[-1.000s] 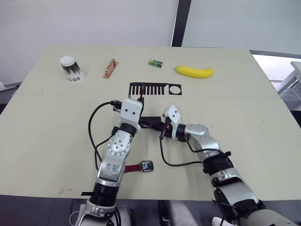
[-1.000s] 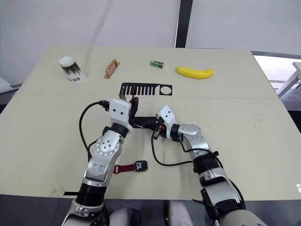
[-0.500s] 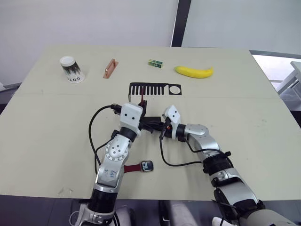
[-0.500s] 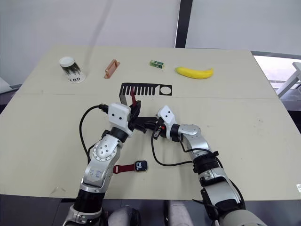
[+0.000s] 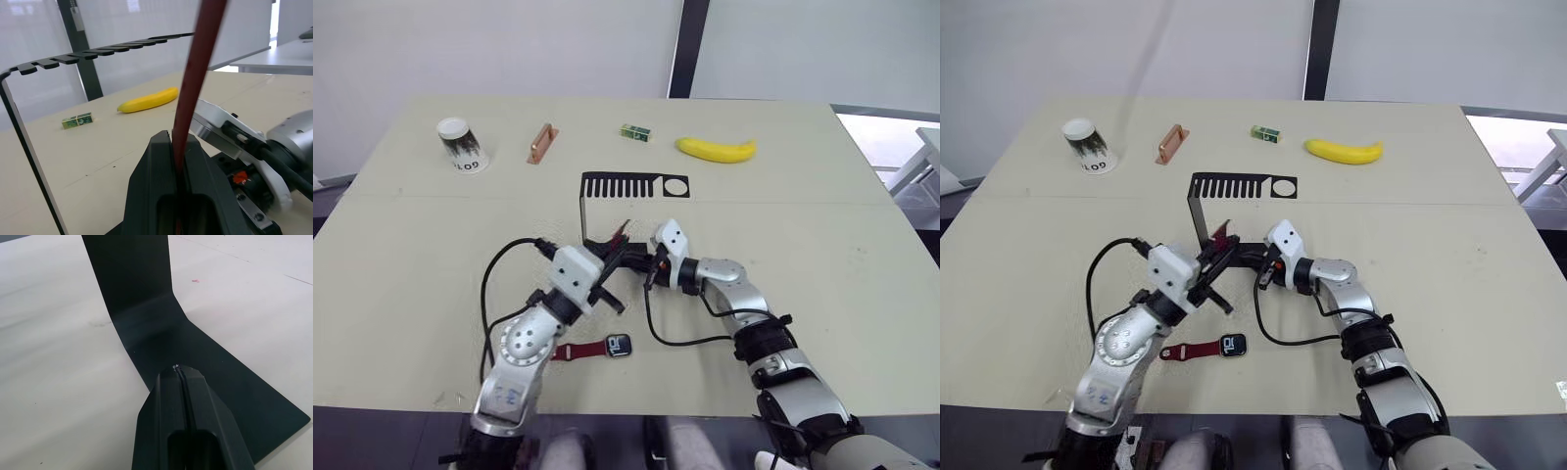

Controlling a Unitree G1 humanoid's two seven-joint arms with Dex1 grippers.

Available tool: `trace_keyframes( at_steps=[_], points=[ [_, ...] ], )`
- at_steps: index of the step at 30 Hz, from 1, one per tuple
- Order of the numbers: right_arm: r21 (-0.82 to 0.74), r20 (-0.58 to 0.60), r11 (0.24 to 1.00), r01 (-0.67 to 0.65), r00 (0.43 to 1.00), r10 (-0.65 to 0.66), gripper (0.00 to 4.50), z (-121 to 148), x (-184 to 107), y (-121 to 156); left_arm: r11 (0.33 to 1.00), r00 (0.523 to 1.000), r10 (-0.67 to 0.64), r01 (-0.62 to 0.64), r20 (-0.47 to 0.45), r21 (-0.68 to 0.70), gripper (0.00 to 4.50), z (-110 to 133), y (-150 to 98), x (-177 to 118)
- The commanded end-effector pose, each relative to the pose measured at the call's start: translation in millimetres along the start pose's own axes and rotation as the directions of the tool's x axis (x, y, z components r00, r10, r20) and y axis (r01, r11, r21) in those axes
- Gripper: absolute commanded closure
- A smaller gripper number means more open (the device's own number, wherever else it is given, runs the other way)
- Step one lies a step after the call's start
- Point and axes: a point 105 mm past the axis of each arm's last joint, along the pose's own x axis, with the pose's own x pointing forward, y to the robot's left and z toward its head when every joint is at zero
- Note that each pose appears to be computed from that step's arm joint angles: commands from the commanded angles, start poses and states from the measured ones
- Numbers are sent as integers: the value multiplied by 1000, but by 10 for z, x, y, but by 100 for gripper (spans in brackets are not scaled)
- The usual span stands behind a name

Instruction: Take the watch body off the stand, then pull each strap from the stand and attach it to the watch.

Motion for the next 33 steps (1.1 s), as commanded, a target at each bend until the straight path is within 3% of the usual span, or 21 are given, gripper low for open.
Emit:
trace_keyframes(
  at_steps=[1,4,9,13,16,19,24,28,33],
  points=[
    [37,-9,999,-26,1000,27,450,-96,-110,31,990,988,-134,137,72,-43,442,231,-44,-144],
    [13,31,999,-51,998,51,450,2,-244,37,964,967,-251,255,49,-82,442,263,-70,-294],
    [20,95,995,-101,991,98,450,148,-658,96,870,890,-456,447,7,-205,442,344,-179,-613],
    [12,106,994,-106,989,104,325,237,-1088,189,810,832,-553,527,-36,-255,450,392,-211,-862],
    [-13,103,999,-41,994,42,160,290,-1367,197,802,817,-572,540,-68,-256,450,404,-147,-1027],
    [-38,76,999,24,997,-21,10,311,-1633,206,819,838,-539,496,-90,-289,450,409,36,-1145],
    [-123,97,988,90,992,-78,4,343,-2047,317,844,871,-470,399,-140,-358,450,325,334,-1290],
    [-15,41,986,165,986,-164,4,164,-2362,348,881,888,-415,338,-199,-332,450,186,572,-1376],
    [19,20,971,240,971,-240,4,-20,-2590,364,875,890,-420,346,-177,-338,450,121,662,-1284]
  ],
)
